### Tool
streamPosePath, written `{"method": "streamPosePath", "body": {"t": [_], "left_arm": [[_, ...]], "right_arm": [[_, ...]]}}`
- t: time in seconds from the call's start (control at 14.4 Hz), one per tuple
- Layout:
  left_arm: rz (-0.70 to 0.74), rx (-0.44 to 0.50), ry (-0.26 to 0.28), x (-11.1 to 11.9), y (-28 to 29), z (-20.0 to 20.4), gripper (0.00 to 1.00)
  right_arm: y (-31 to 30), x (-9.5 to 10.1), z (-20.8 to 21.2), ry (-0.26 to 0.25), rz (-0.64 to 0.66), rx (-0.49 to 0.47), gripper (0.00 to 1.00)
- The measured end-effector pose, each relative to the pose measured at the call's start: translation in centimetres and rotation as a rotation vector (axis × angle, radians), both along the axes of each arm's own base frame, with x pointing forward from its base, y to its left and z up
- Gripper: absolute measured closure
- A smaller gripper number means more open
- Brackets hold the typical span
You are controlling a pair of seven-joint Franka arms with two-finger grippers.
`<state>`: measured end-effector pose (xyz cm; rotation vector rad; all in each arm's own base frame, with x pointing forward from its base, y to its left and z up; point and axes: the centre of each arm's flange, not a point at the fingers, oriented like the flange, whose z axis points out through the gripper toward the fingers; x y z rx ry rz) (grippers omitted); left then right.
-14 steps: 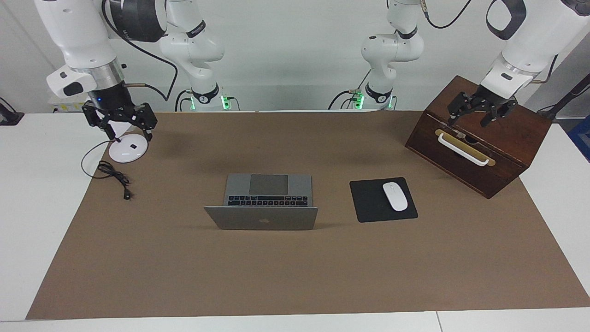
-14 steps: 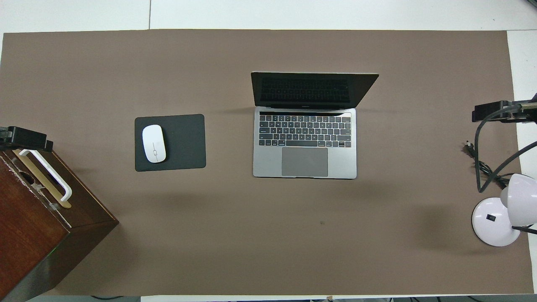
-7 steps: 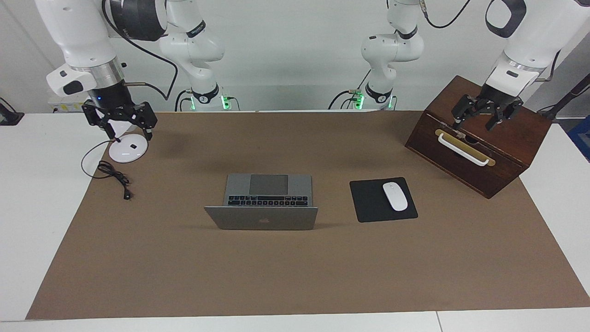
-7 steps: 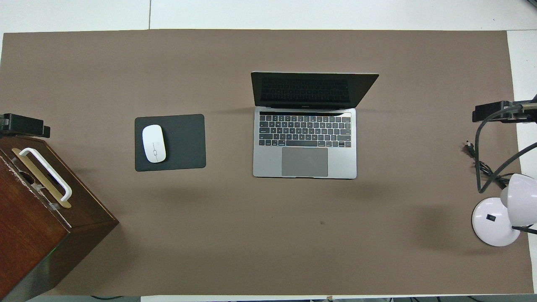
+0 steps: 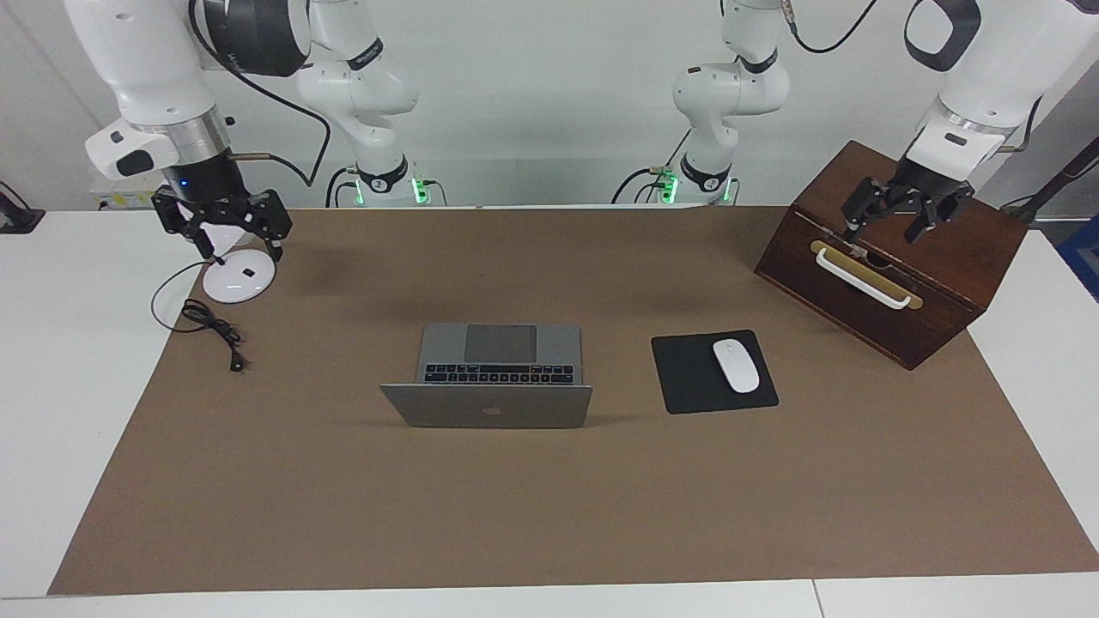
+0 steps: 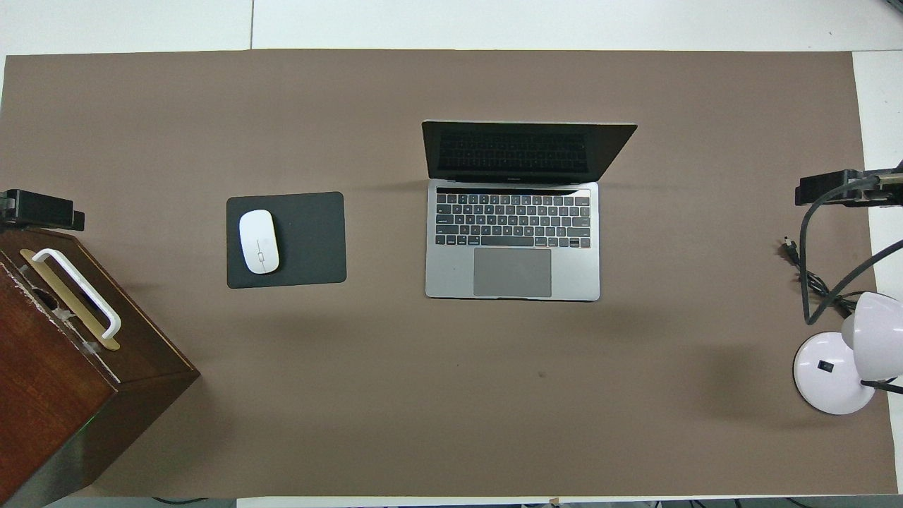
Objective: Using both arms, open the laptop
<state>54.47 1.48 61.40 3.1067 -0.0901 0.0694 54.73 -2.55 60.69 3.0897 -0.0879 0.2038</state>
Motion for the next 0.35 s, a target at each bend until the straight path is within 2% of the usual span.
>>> {"method": "streamPosePath", "body": {"t": [0.35], "left_arm": [[0.011,0.000,0.001,0.01,0.09,-0.03,0.00]], "right_arm": [[0.27,-0.36,0.00,0.021,0.004,0.000,0.00]]}}
